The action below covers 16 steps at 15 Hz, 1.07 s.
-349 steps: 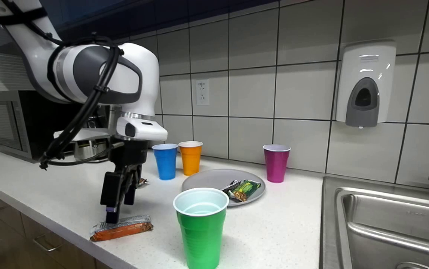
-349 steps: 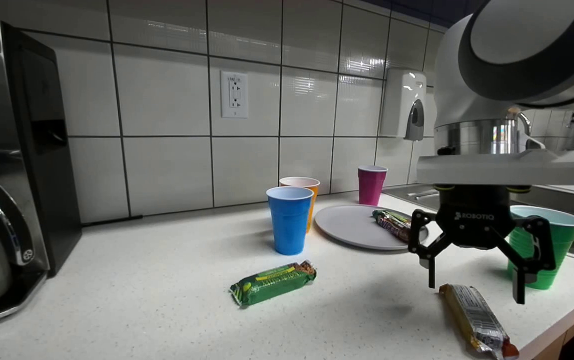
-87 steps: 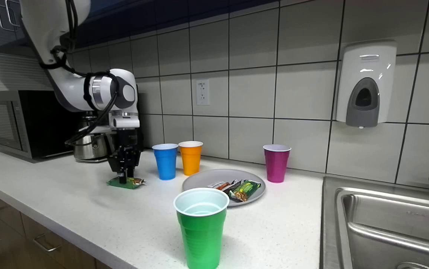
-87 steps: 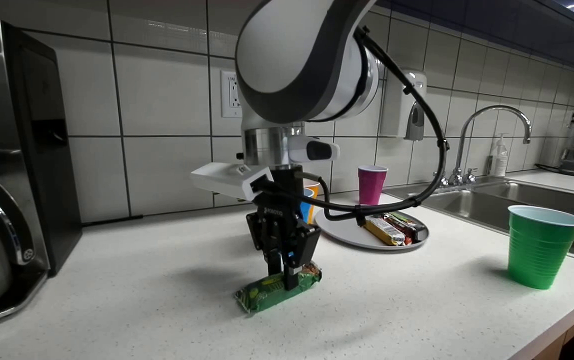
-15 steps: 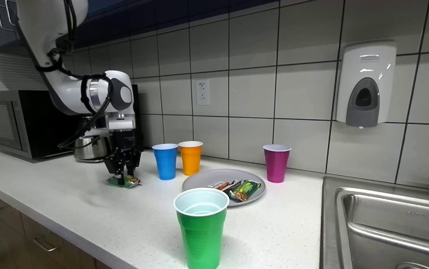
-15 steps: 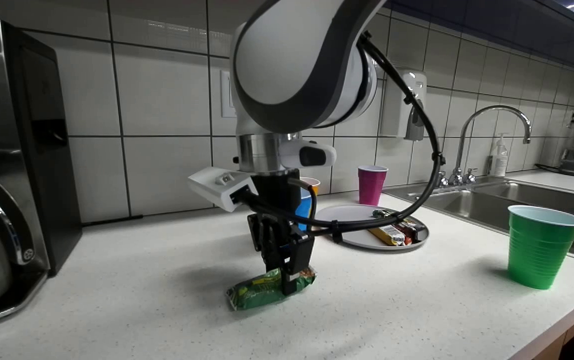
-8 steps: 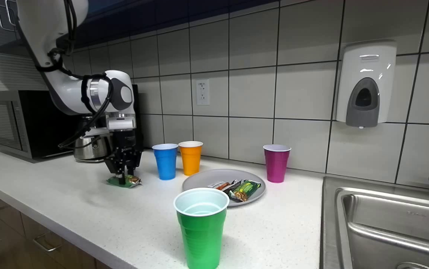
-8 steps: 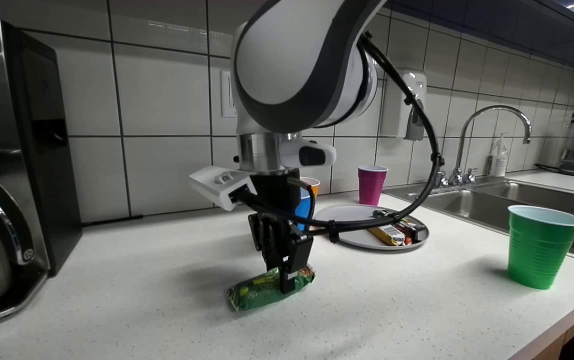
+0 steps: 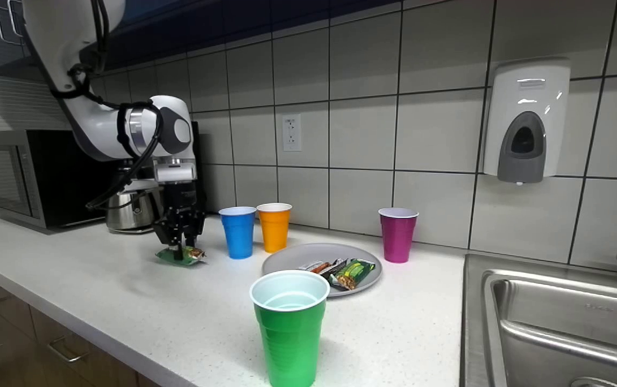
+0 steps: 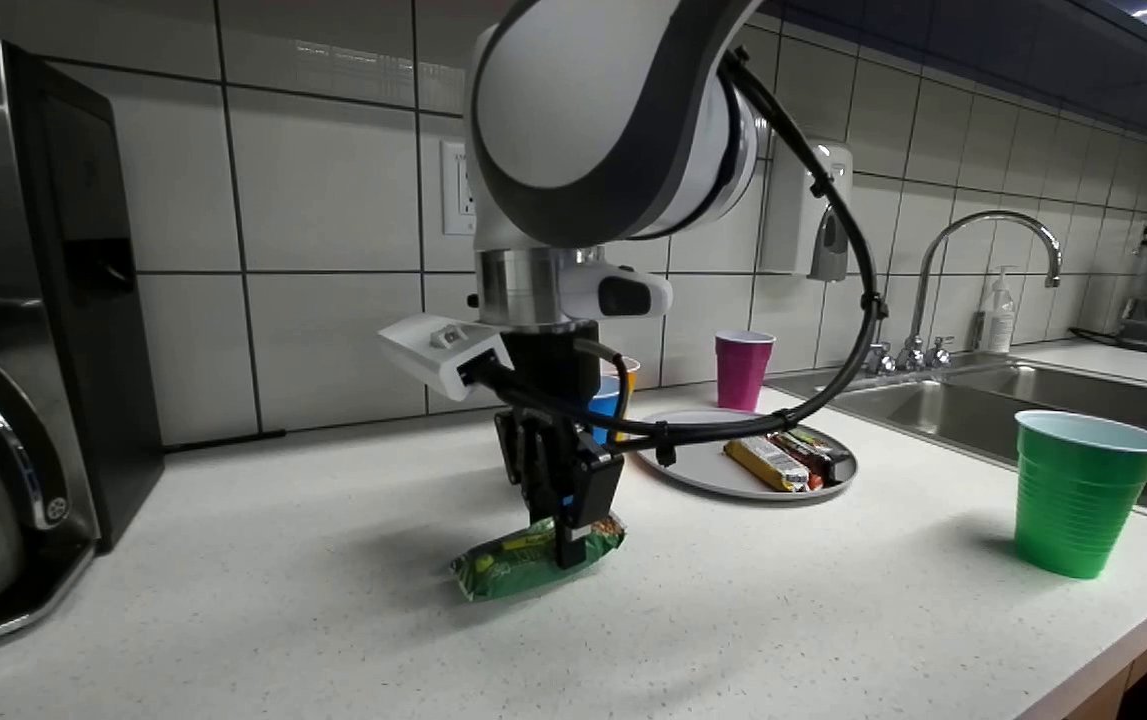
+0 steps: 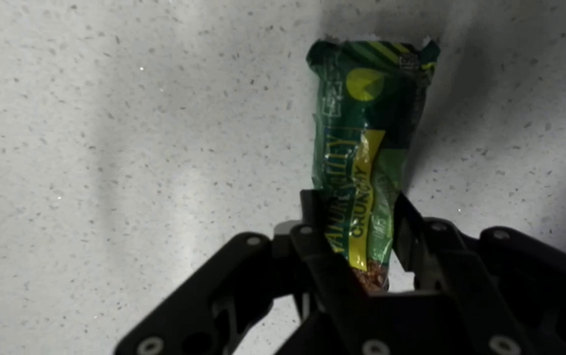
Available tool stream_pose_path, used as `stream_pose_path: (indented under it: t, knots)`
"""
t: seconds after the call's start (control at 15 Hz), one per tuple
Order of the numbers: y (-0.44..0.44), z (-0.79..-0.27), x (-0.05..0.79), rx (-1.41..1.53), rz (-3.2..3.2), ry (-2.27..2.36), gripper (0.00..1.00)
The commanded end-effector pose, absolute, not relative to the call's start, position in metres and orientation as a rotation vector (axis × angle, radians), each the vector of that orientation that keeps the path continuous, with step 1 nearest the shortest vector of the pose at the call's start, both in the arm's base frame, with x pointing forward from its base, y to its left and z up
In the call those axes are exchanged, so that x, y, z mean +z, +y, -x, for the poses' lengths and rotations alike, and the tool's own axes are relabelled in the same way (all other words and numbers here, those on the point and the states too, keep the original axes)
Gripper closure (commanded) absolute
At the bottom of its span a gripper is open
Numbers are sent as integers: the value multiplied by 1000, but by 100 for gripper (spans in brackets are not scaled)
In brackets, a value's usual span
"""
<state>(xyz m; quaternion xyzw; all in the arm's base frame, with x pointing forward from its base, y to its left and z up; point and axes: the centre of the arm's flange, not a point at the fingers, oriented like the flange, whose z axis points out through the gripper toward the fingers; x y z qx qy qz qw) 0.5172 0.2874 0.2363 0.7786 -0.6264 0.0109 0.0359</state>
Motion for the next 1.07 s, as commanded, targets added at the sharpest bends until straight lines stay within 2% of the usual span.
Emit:
stream_pose_path:
  t: [0.0, 1.0]
  knots:
    - [280, -506, 257, 67, -2451, -1894, 88]
    - [233, -496, 281, 59, -2552, -1701, 88]
